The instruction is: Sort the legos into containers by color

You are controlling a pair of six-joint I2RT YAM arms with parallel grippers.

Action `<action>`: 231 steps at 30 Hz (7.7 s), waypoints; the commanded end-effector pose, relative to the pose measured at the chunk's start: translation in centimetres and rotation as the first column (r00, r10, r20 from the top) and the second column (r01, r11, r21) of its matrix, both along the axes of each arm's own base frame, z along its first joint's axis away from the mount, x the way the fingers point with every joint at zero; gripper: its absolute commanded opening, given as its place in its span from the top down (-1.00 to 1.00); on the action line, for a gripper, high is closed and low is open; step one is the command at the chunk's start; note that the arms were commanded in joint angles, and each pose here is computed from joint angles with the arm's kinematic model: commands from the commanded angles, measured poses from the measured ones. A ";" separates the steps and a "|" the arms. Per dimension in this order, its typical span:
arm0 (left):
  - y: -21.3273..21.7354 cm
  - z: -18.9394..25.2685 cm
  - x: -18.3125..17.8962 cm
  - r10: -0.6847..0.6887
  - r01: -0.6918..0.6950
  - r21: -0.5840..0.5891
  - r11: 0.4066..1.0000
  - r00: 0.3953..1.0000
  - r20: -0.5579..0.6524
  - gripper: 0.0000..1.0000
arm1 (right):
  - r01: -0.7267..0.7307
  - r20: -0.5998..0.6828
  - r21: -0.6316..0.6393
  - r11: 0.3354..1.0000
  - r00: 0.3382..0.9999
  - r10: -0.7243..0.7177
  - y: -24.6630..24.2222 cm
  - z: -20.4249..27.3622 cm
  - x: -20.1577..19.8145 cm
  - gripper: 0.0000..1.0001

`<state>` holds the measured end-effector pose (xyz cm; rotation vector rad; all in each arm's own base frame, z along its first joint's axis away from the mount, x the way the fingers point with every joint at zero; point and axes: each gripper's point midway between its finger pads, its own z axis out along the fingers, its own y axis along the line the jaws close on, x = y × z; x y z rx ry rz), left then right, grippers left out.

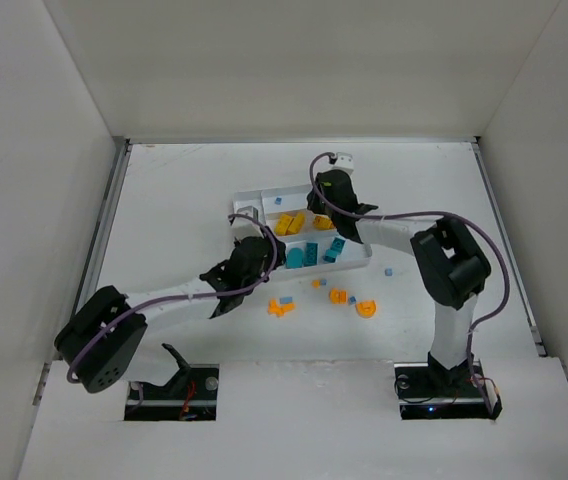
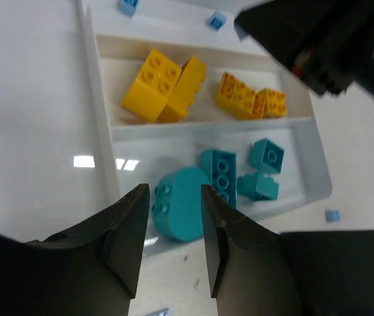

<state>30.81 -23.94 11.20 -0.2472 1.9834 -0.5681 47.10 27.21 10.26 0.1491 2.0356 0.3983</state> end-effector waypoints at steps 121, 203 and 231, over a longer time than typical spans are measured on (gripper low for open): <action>-2.6 -8.6 -13.8 -0.337 0.381 0.251 0.890 0.920 -0.200 0.95 | -0.129 0.089 0.081 0.988 0.989 0.122 2.0 2.9 -7.7 0.13; 0.1 -8.9 -12.4 -0.235 0.306 0.329 0.893 0.942 -0.238 0.82 | -0.165 0.112 0.106 0.981 0.982 0.153 3.2 3.8 -8.7 0.11; -1.9 -9.5 -10.7 -0.237 0.291 0.343 0.893 0.953 -0.191 0.45 | -0.141 0.138 0.184 0.973 0.984 0.116 1.4 5.1 -12.6 0.10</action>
